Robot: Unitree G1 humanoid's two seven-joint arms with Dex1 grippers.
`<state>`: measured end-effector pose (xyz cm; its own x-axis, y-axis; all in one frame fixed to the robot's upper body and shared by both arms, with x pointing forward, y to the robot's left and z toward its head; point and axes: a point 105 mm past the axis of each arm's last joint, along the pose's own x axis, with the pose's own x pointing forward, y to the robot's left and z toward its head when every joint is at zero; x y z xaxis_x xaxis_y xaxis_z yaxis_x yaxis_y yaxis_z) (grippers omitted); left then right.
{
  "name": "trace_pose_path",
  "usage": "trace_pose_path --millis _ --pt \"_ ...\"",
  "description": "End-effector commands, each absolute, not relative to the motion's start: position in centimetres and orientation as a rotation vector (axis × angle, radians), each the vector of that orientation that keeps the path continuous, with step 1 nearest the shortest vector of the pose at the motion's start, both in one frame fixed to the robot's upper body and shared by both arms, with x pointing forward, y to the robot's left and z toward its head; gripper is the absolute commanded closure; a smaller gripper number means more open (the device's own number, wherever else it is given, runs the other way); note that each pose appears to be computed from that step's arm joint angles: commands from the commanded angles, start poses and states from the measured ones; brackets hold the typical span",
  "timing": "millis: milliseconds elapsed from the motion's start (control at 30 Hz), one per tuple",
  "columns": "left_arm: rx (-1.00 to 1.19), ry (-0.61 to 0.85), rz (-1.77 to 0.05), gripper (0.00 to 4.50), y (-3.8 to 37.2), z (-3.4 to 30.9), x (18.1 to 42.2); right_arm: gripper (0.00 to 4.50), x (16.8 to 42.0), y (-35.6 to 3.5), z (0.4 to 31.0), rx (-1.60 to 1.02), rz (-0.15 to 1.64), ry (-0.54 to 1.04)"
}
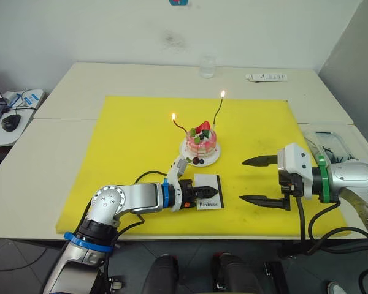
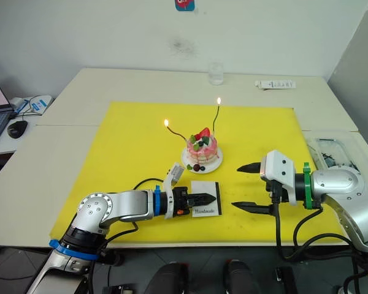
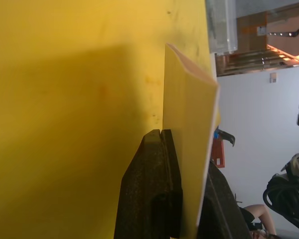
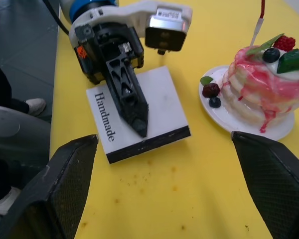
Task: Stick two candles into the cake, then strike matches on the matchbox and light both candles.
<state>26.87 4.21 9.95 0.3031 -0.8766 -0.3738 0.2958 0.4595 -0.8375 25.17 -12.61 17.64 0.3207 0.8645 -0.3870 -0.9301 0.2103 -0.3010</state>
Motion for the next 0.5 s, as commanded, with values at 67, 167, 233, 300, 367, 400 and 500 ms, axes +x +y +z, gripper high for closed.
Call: trace_pose_path --millis 67,167,233,300,367,400,500 --pt "-0.706 0.986 -0.893 4.5 4.0 10.0 26.6 0.03 25.5 -12.4 18.5 -0.555 1.219 0.094" --pt "-0.712 0.985 -0.894 3.78 4.3 10.1 26.7 0.0 25.6 -12.3 18.5 -0.543 1.213 0.089" --pt "-0.711 0.982 -0.892 3.13 4.5 10.2 26.8 0.0 25.7 -12.2 18.5 -0.543 1.214 0.087" --pt "-0.702 0.972 -0.882 2.57 4.9 10.4 26.9 0.0 25.9 -12.2 18.5 -0.544 1.209 0.083" --pt "-0.697 0.956 -0.868 1.97 5.6 10.7 26.9 0.0 26.1 -12.3 18.5 -0.543 1.201 0.08" --pt "-0.685 0.939 -0.836 1.89 6.9 10.9 27.0 0.0 26.3 -12.4 18.4 -0.544 1.199 0.079" --pt "-0.646 0.909 -0.744 1.33 10.1 11.3 27.1 0.0 26.8 -12.7 18.2 -0.545 1.189 0.074"
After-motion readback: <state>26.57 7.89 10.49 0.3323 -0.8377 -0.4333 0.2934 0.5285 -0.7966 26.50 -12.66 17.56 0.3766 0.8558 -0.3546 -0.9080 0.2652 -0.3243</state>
